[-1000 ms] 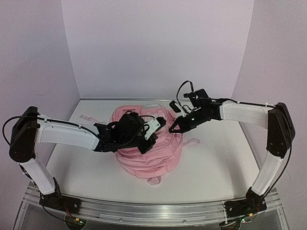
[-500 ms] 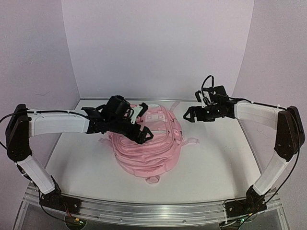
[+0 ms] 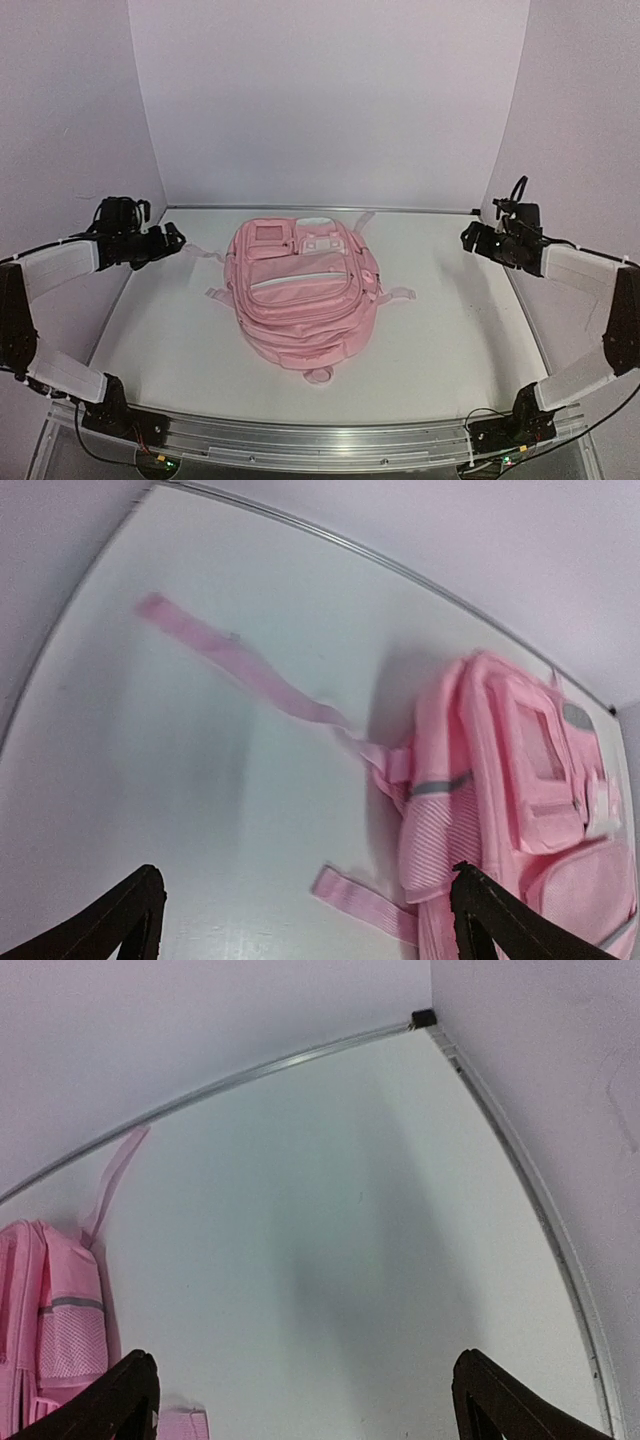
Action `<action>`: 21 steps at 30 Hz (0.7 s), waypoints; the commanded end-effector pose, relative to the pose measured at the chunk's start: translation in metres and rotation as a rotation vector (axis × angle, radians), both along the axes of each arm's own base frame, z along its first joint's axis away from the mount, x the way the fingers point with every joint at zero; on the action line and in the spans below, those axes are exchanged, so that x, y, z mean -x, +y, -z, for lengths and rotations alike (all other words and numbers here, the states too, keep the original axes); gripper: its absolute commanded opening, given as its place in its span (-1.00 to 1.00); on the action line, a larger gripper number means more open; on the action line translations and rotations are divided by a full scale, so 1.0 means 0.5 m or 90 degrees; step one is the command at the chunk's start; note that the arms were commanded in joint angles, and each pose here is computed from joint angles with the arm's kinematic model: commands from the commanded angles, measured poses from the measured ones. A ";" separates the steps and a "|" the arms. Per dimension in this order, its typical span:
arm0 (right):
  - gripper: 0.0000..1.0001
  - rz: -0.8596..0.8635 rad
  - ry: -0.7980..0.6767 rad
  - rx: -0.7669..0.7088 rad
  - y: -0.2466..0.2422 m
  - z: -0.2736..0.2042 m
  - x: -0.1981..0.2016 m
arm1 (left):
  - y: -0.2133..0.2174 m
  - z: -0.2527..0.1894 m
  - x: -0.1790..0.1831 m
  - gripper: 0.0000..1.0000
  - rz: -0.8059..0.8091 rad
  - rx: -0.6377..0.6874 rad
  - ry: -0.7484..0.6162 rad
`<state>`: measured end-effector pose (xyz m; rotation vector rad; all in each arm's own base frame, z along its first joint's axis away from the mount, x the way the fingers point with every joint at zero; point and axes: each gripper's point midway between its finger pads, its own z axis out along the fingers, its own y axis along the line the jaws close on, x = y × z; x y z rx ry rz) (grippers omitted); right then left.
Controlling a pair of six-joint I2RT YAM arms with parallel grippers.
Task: Pack the student bag
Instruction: Reset both arms
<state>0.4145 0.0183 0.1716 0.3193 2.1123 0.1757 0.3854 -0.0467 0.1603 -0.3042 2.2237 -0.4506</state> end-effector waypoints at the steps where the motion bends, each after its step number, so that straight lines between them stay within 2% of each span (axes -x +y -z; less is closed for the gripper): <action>1: 0.96 0.078 -0.219 0.044 -0.051 -0.156 0.033 | 0.111 -0.058 0.015 0.99 -0.132 -0.003 -0.100; 6: 0.97 0.116 -0.326 0.069 -0.078 -0.182 0.101 | 0.185 -0.056 0.062 0.99 -0.246 -0.088 -0.203; 9: 0.96 0.135 -0.345 0.068 -0.089 -0.161 0.126 | 0.204 -0.028 0.092 0.99 -0.275 -0.117 -0.234; 14: 0.97 0.168 -0.337 0.062 -0.106 -0.099 0.154 | 0.221 0.000 0.108 0.99 -0.300 -0.144 -0.220; 21: 0.96 0.165 -0.341 0.052 -0.104 -0.072 0.170 | 0.216 -0.007 0.110 0.99 -0.289 -0.150 -0.241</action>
